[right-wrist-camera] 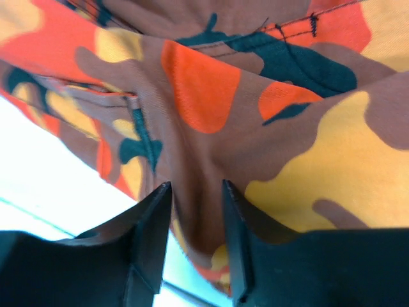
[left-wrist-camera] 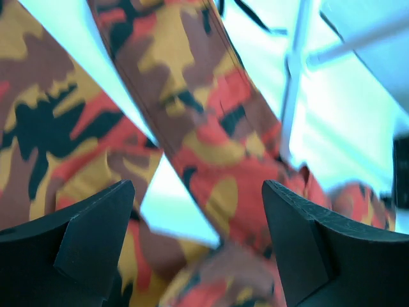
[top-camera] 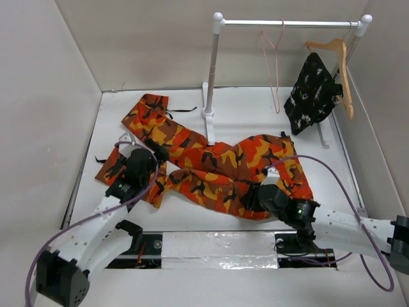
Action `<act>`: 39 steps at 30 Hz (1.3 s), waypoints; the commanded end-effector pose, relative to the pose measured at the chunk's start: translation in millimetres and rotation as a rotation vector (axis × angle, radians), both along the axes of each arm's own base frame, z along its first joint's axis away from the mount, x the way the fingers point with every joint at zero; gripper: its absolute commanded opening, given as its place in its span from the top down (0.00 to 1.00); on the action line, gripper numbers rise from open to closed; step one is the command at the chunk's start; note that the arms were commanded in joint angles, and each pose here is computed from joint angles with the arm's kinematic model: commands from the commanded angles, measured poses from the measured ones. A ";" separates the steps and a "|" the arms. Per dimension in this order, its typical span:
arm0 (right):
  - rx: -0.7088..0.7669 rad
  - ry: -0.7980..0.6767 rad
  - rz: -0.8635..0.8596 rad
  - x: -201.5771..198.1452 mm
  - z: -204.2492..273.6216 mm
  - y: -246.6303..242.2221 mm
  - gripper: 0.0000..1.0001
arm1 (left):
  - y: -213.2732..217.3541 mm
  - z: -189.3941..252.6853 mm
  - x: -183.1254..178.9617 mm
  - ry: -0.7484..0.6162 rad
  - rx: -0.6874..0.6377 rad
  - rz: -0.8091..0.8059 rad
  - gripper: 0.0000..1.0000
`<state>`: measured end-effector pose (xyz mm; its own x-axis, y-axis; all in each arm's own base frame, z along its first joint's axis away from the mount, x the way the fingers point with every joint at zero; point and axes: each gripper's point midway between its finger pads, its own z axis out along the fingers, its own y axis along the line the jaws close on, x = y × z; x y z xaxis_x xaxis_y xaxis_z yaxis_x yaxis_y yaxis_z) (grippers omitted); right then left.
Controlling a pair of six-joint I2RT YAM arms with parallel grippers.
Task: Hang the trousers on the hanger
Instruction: Flatten out the trousers at the center of the board.
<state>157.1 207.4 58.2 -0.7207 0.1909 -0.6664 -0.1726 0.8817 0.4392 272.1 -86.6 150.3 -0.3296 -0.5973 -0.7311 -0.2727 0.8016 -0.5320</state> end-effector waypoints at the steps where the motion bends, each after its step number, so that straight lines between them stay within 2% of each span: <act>1: 0.031 -0.045 -0.043 4.7 19.2 -6.5 0.53 | 8.5 38.4 44.1 -0.102 -0.081 0.062 0.21; 4: 0.103 -0.106 -0.042 9.6 38.6 -2.4 0.42 | 47.1 32.6 77.5 -0.115 -0.136 0.200 0.23; 6: 0.137 -0.151 -0.014 13.0 54.7 5.5 0.42 | 63.0 20.1 94.4 -0.083 -0.193 0.252 0.23; 8: 0.119 -0.180 0.018 16.4 65.0 11.9 0.49 | 94.3 -3.0 120.2 -0.014 -0.200 0.338 0.23; 10: 0.075 -0.179 0.050 17.3 62.5 16.2 0.66 | 119.9 -26.4 145.2 0.060 -0.183 0.355 0.22; 11: 0.070 -0.176 0.063 17.2 65.9 19.5 0.76 | 127.4 -33.9 152.3 0.086 -0.181 0.350 0.22; 13: 0.056 -0.168 0.085 16.1 62.9 22.7 0.82 | 133.8 -55.6 174.4 0.138 -0.186 0.270 0.22; 16: 0.077 -0.169 0.118 10.9 58.5 28.3 0.82 | 143.6 -77.3 194.9 0.173 -0.215 0.193 0.21; 18: 0.103 -0.175 0.131 8.5 58.7 30.1 0.79 | 150.6 -86.7 201.1 0.200 -0.214 0.204 0.22; 24: 0.144 -0.194 0.138 7.3 61.1 31.8 0.78 | 162.2 -92.4 227.8 0.201 -0.197 0.229 0.26; 27: 0.142 -0.206 0.116 11.0 61.7 29.7 0.77 | 162.6 -94.1 244.0 0.194 -0.216 0.220 0.32; 30: 0.124 -0.221 0.081 17.0 64.1 25.7 0.77 | 155.0 -99.4 256.0 0.203 -0.201 0.216 0.43; 31: 0.113 -0.227 0.070 19.2 64.2 24.0 0.76 | 151.5 -98.3 262.0 0.195 -0.200 0.209 0.55; 33: 0.105 -0.232 0.049 24.5 64.6 21.2 0.68 | 146.5 -94.9 268.1 0.181 -0.222 0.182 0.71; 34: 0.101 -0.232 0.054 24.5 63.9 21.7 0.62 | 146.0 -91.0 272.6 0.164 -0.232 0.180 0.90; 35: 0.093 -0.226 0.043 27.6 61.7 19.5 0.55 | 145.3 -86.7 274.1 0.155 -0.240 0.179 1.00; 39: 0.060 -0.188 -0.028 41.5 45.9 3.3 0.50 | 152.8 -36.4 271.0 0.054 -0.213 0.213 1.00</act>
